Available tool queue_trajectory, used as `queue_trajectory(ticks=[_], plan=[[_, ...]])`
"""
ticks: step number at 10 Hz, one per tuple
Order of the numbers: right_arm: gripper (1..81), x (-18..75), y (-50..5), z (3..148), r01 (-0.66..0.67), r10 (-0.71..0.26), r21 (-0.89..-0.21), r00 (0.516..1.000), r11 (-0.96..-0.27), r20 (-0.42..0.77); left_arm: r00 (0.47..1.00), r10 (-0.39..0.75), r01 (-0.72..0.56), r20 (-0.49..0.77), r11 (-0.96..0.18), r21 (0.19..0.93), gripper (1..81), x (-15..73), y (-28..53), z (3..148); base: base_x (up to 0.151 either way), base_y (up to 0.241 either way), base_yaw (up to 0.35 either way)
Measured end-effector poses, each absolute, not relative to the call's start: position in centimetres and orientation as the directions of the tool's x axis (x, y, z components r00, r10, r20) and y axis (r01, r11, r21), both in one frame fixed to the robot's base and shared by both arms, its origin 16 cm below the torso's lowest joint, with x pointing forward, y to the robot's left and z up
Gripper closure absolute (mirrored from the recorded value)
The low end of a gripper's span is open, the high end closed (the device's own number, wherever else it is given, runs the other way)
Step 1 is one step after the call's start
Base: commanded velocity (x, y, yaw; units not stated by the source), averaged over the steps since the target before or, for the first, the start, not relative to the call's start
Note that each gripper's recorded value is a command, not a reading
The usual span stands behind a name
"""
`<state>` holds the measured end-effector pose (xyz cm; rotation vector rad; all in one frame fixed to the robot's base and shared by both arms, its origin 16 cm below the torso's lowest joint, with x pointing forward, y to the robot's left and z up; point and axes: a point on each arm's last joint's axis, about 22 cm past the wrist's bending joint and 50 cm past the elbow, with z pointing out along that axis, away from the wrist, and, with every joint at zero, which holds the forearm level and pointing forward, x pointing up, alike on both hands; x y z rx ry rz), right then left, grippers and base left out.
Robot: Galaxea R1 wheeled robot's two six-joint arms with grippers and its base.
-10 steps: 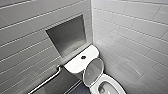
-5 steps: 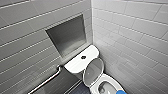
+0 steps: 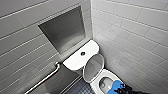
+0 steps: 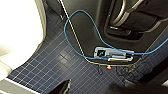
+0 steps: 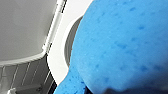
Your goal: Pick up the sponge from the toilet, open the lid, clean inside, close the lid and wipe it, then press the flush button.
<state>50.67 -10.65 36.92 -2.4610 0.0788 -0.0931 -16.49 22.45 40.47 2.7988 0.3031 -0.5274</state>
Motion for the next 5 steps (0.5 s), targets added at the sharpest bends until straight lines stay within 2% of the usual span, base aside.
queue_trajectory(ticks=[5], plan=[[81.1, 57.7, -7.5, 37.7, 0.016, -0.041, -0.635, 0.996, -0.772, 0.076, 0.898, 0.152, 0.259, -0.414, -0.942, 0.215, 1.0, -17.4, 22.4, 40.9, 0.0, 0.0, 0.0]])
